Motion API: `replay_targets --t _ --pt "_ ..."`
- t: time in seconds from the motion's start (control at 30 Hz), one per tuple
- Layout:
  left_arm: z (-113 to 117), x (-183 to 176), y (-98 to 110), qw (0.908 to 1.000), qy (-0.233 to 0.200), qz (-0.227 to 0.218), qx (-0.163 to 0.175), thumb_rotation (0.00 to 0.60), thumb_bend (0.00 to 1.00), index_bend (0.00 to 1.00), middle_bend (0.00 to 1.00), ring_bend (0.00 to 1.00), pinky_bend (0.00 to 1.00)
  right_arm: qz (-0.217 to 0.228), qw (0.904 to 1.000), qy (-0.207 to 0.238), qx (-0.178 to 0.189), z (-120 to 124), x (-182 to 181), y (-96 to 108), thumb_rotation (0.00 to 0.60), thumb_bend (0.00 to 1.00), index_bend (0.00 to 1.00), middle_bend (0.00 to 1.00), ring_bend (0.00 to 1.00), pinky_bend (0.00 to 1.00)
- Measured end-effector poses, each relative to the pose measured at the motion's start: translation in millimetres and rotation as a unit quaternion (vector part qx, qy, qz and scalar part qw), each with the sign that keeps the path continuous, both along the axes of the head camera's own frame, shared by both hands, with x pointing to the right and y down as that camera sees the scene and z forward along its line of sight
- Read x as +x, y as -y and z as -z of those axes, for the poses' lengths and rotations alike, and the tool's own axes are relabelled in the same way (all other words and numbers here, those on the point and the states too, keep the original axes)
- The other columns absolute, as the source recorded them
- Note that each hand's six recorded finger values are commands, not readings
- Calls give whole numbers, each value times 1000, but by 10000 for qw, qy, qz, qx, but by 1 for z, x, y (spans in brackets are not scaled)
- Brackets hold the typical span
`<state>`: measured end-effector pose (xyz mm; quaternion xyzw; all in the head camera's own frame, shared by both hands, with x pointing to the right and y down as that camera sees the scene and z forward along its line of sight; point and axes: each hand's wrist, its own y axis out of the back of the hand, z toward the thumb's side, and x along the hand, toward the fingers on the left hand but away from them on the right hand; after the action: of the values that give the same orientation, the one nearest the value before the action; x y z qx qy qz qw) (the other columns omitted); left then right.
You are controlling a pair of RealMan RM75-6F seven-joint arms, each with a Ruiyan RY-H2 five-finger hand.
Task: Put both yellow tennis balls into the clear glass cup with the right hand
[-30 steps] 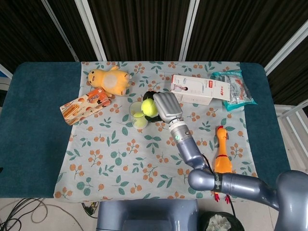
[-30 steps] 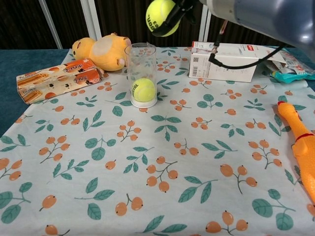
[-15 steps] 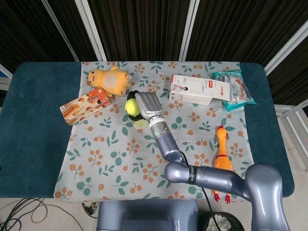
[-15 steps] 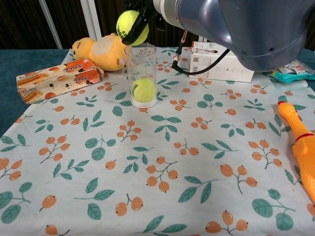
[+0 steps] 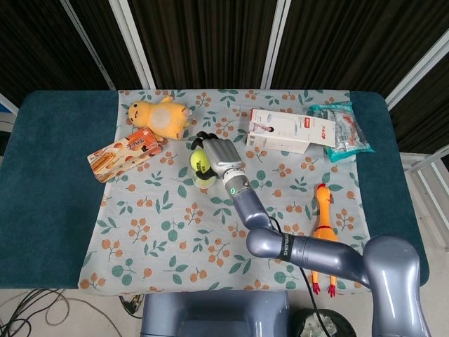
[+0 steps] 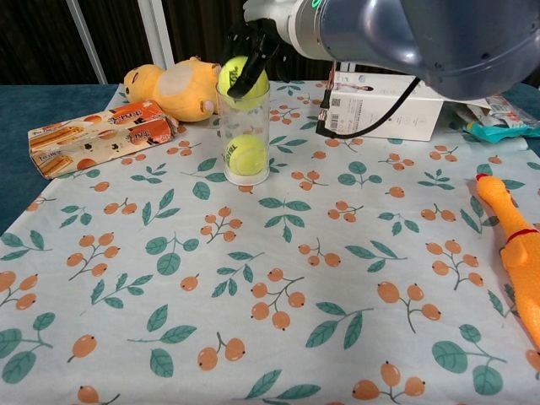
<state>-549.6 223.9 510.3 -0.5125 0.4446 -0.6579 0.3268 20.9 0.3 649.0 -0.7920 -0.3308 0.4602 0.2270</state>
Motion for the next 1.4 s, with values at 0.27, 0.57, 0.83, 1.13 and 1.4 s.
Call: replay_targets --t 0.27,0.57,0.83,1.13,1.4 --pt "0 -1 0 10000 20 47 -12 600 64 160 0 0 98 -116 9998 112 116 12 6 8 600 162 189 77 75 64" --pt "0 0 0 10000 23 42 -28 600 63 177 0 0 104 -257 9989 243 314 42 41 18 600 161 124 76 76 64" --pt "-1 4 -1 10000 47 -22 -5 600 63 121 0 0 104 -93 9958 114 900 74 120 -1 600 162 125 77 86 63" --pt "-6 11 -2 9999 77 -117 -83 600 64 79 0 0 104 330 9782 -756 1904 98 224 -74 600 162 125 77 89 63" --pt "-8 13 -3 9998 91 -164 -95 600 64 79 0 0 104 36 9689 -1554 1924 110 311 -157 600 162 124 77 89 61"
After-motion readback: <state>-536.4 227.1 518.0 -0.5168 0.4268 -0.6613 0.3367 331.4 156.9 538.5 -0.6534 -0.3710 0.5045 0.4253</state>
